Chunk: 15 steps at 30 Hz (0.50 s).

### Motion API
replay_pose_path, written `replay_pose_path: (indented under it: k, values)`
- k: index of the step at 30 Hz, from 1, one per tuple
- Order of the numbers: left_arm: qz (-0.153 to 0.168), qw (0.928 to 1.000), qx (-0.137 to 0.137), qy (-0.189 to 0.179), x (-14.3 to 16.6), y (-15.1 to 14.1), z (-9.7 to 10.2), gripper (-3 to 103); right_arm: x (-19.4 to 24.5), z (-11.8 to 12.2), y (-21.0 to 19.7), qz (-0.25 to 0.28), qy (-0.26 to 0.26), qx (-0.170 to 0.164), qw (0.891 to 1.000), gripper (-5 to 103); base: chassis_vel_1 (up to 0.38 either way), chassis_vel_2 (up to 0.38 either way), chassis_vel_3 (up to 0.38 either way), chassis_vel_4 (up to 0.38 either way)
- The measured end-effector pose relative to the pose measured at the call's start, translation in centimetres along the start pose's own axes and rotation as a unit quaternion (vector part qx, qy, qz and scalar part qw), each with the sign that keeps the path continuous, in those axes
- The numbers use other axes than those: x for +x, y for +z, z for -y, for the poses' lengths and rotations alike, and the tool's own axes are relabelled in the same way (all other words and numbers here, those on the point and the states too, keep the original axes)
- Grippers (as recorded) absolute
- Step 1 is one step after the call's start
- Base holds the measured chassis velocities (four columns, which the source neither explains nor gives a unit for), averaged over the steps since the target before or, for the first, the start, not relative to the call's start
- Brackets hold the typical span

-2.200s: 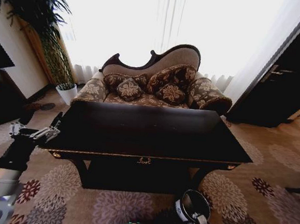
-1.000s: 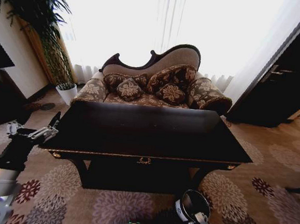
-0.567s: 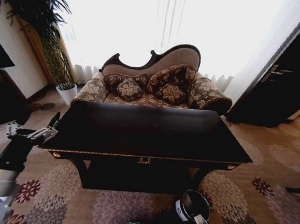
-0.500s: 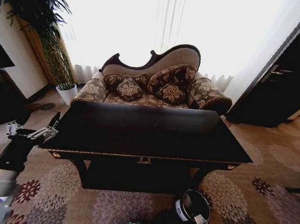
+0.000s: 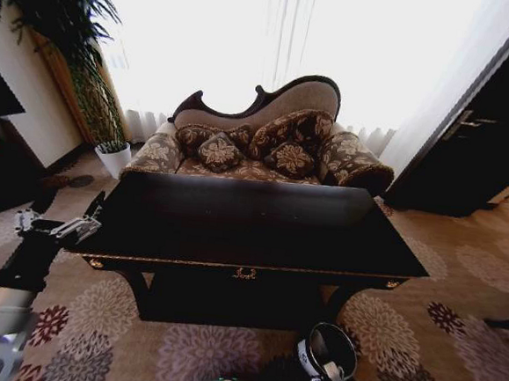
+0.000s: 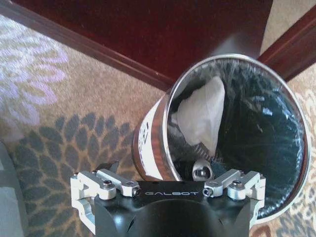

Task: Move to the front of the table and place the trash on the table into the trash bin.

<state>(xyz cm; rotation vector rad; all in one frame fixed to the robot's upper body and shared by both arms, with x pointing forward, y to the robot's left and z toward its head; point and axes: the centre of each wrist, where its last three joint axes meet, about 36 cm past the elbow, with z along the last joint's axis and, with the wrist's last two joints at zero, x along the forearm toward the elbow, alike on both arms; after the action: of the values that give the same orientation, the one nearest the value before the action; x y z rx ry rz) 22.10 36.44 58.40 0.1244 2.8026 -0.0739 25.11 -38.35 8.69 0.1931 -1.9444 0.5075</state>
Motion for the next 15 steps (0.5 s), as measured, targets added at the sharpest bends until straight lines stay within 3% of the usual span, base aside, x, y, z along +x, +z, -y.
replay_pose_path:
  k: [10,13,15]
  values:
    - [0.008,0.9999,0.007,0.003,-0.3,0.1,0.2,100,3.7,0.7,0.4,0.071,-0.057,0.024,0.996,100,0.0,0.0,0.0,0.0]
    - [0.01,0.9999,0.013,0.004,-0.5,0.3,0.4,100,6.0,1.0,0.4,0.133,-0.088,0.031,0.987,100,0.0,0.0,0.0,0.0]
    - [0.011,0.9998,0.014,0.004,-0.6,0.4,0.4,100,6.6,0.9,0.5,0.145,-0.094,0.031,0.984,100,0.0,0.0,0.0,0.0]
